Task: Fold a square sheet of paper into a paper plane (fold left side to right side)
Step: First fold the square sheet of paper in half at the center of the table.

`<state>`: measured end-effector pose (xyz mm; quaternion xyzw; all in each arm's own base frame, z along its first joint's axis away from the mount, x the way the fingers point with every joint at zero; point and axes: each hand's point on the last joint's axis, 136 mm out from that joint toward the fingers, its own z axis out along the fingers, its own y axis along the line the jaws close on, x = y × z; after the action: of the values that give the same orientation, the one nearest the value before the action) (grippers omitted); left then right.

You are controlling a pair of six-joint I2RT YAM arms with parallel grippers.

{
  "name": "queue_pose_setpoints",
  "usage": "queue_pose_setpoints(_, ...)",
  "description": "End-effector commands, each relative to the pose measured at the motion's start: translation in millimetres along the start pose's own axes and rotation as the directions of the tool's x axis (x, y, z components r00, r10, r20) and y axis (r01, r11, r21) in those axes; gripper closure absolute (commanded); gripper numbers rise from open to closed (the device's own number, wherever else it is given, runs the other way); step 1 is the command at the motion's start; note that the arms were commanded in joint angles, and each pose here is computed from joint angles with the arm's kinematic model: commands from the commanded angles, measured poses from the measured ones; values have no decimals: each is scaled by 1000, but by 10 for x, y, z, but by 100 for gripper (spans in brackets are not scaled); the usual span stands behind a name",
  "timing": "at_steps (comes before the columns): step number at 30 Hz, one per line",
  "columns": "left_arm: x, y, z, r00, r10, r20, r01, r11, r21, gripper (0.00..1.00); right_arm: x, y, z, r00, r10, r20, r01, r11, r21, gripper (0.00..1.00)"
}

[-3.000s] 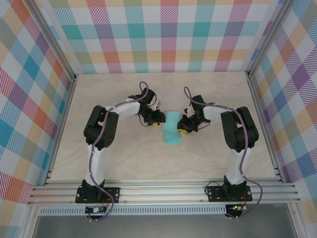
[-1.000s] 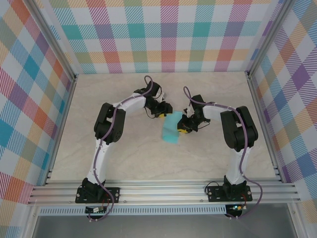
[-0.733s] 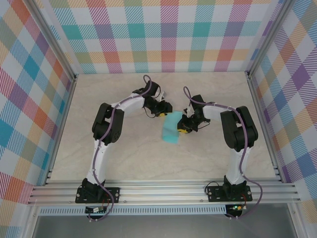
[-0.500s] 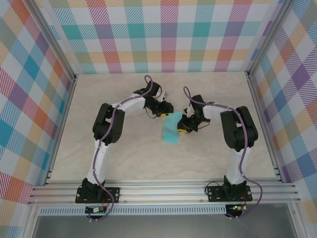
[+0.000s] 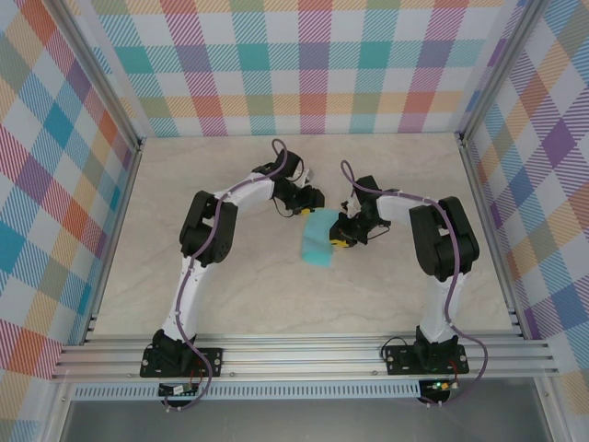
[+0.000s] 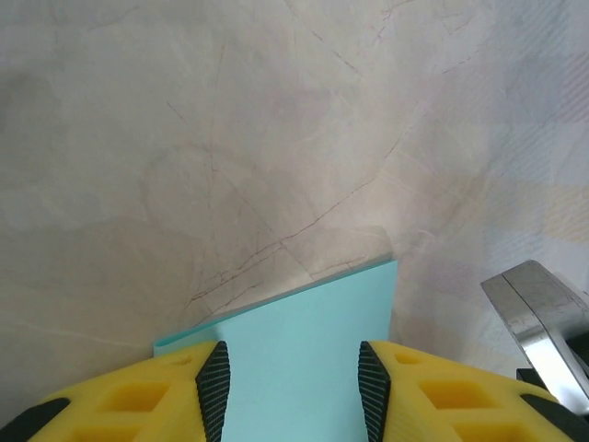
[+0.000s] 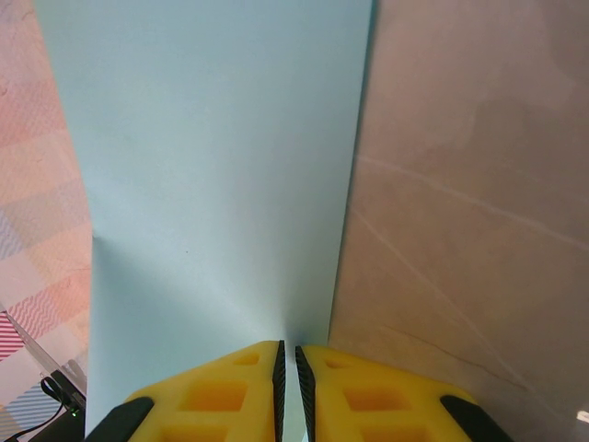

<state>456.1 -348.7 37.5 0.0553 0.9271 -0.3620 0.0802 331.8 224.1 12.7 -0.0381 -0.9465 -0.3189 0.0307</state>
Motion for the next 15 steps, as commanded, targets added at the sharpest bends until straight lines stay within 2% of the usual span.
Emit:
queue_pose_setpoints(1, -9, 217, 29, 1000, -26, 2, 26, 997, -69, 56, 249, -581, 300, 994, 73, -81, -56, 979, 197, 85)
queue_pose_setpoints(9, -272, 285, -127, 997, -39, 64, 42, 998, -55, 54, 247, -583, 308, 994, 75, -83, -58, 979, 196, 85)
queue_pose_setpoints(15, -419, 44, -459, 995, 8, 103, -5, 1000, -25, 50, 241, -573, 311, 994, 76, -82, -59, 980, 191, 85)
